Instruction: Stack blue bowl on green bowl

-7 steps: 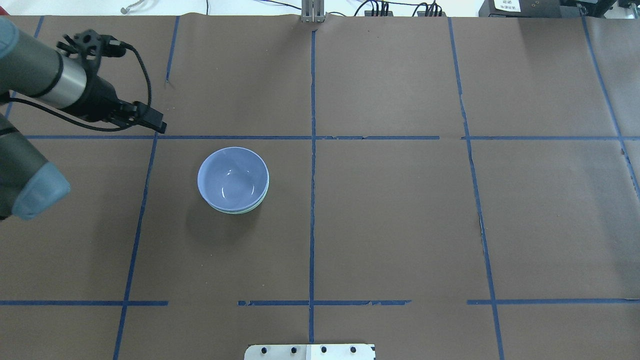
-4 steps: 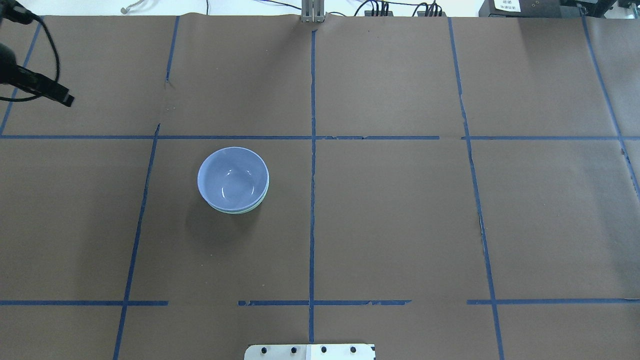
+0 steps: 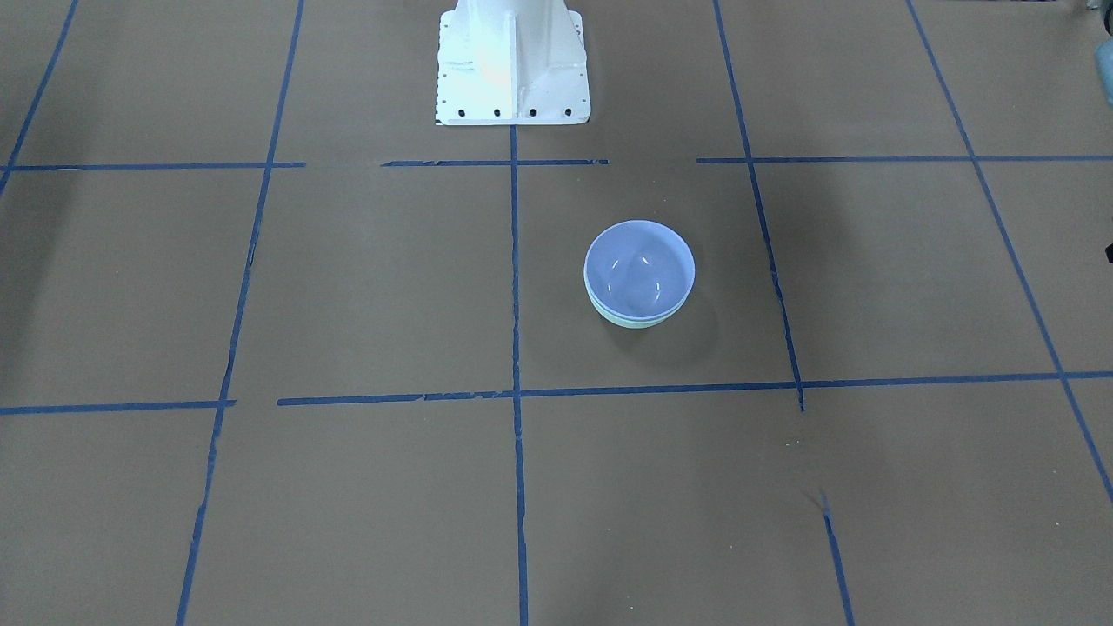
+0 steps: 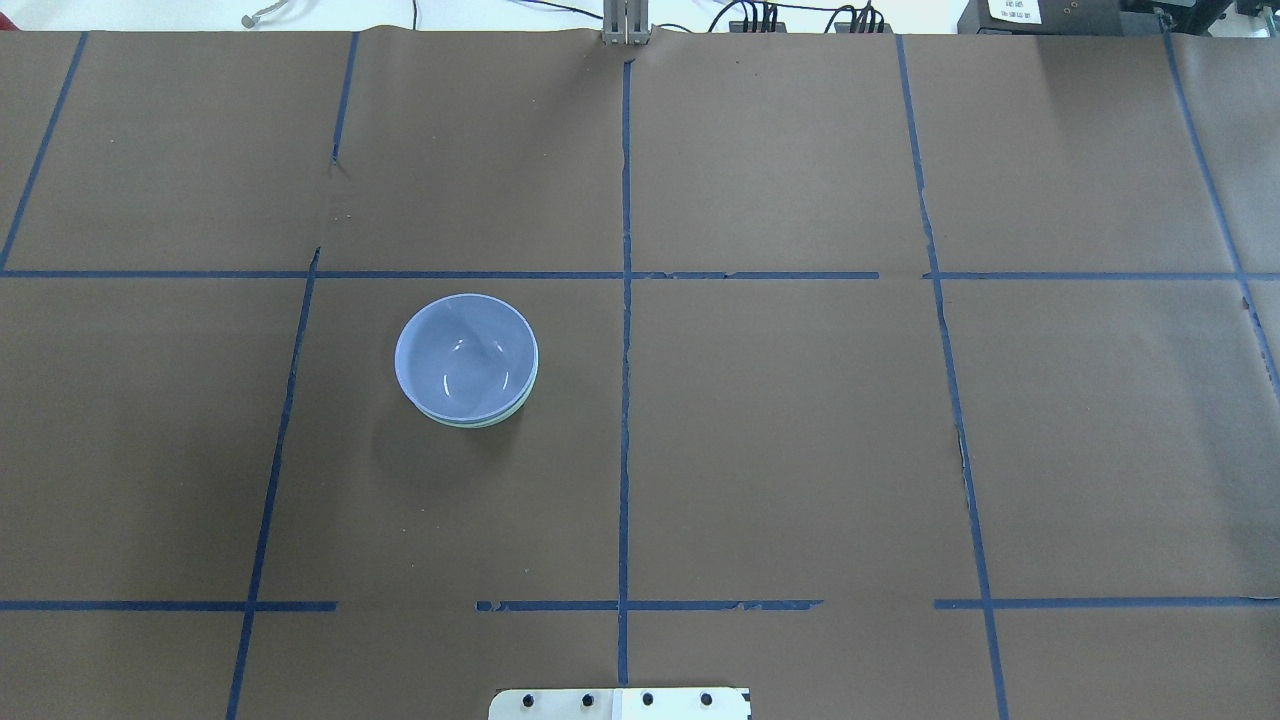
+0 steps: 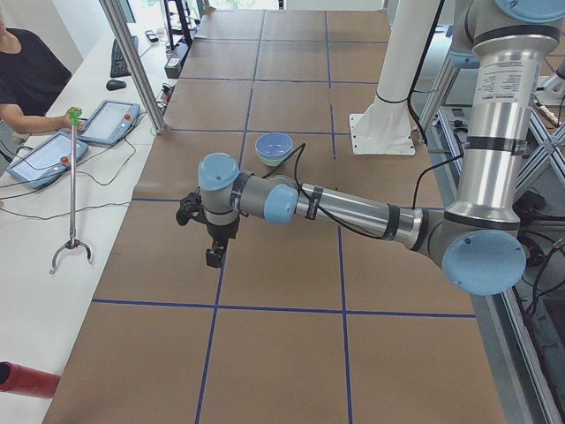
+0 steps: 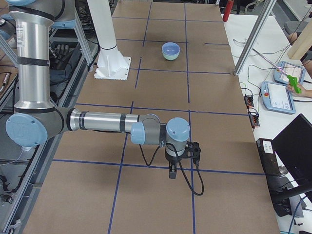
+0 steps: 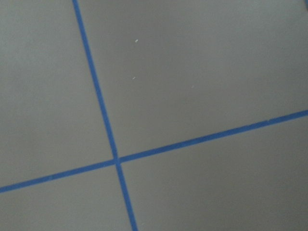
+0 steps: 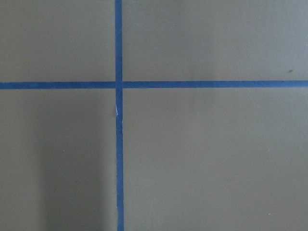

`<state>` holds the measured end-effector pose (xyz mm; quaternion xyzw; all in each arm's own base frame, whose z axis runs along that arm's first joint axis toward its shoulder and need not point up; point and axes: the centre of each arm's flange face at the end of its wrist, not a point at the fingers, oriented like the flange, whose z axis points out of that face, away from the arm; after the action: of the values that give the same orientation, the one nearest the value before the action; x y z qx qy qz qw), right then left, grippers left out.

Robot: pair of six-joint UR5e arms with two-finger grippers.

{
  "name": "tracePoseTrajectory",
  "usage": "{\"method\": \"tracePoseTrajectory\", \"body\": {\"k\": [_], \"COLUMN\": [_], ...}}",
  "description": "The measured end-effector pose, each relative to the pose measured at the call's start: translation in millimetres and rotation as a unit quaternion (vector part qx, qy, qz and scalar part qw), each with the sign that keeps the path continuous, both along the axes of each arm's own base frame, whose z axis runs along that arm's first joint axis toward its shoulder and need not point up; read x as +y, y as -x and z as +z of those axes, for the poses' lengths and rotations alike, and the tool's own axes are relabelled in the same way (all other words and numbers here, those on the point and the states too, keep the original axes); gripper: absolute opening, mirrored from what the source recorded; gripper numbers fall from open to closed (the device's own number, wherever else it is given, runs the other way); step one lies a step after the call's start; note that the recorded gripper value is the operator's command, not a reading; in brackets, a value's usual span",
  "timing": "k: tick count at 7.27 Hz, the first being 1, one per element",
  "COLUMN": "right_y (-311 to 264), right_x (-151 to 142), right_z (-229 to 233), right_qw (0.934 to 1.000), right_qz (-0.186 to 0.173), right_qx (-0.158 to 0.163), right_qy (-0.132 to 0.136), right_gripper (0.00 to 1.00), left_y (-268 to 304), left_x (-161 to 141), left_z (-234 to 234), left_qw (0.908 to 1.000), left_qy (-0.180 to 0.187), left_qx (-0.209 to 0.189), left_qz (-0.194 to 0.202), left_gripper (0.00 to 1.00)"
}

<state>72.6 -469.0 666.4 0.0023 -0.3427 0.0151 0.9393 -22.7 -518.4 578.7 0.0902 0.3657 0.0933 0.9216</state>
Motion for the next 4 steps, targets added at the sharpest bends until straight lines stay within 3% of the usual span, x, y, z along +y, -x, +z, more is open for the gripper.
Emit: {"method": "tracePoseTrajectory", "body": {"k": [4], "right_y": [0.0], "right_x": [0.0], "right_z": [0.0], "right_qw": [1.0000], "right_qz": [0.000], "right_qx": [0.000], "right_qy": [0.000], "right_gripper": [1.00], "left_y": [38.7], "left_x": [49.6], "left_z": [73.3], "left_qw": [0.9984], "left_qy": [0.055], "left_qx": [0.008], "left_qz": [-0.012], "left_gripper": [1.00]}}
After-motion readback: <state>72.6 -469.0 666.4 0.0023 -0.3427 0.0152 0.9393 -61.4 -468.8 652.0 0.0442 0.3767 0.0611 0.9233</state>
